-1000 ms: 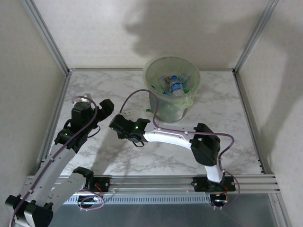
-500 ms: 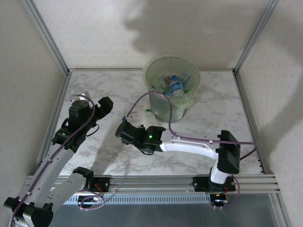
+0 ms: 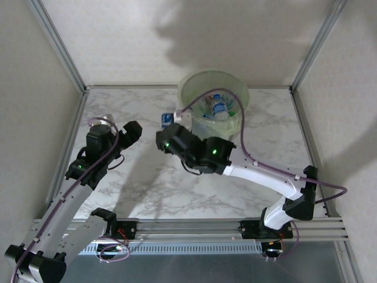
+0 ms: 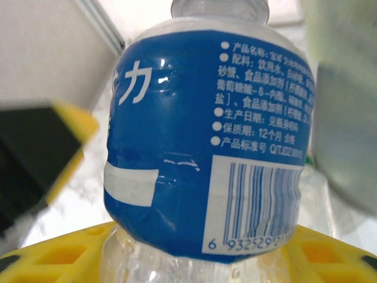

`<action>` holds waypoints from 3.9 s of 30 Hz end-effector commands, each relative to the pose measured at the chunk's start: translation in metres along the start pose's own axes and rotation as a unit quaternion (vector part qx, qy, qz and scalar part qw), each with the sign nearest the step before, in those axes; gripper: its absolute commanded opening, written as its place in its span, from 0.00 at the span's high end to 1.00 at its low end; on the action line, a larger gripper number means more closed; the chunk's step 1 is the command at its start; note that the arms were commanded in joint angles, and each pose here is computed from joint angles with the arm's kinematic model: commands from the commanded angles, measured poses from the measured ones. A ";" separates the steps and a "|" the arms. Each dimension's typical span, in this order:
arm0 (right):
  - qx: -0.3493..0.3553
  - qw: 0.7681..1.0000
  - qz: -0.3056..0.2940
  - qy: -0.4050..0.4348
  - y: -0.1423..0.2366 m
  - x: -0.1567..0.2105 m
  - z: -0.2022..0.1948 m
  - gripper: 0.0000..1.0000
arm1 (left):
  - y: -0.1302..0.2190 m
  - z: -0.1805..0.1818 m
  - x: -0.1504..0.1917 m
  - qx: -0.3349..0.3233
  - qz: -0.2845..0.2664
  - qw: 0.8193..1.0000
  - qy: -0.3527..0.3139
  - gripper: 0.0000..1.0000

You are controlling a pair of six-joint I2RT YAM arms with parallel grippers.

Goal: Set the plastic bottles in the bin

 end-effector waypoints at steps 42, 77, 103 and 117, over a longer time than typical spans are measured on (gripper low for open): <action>0.122 0.987 -0.065 -0.083 -0.021 -0.099 -0.133 0.22 | -0.043 0.001 0.098 0.068 0.128 0.988 0.054 0.08; 0.098 0.988 -0.048 -0.112 0.081 0.009 -0.181 0.25 | -0.134 -0.012 0.229 -0.135 0.154 0.948 -0.244 0.00; 0.097 0.989 -0.033 -0.102 0.071 0.010 -0.176 0.25 | -0.154 0.009 0.230 -0.165 0.146 0.937 -0.271 0.26; 0.090 0.990 -0.033 -0.108 0.068 0.012 -0.174 0.26 | -0.120 0.018 0.200 -0.168 0.114 0.936 -0.287 0.36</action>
Point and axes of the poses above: each hand's point on the last joint's axis, 136 mm out from that joint toward the fingers, its own y axis back along the fingers, its own z axis along the line the jaws close on, x = y × z, the point moved 5 cm from there along y, back along the fingers, and after that the axes turned 7 degrees about y, right-handed, at the moved point
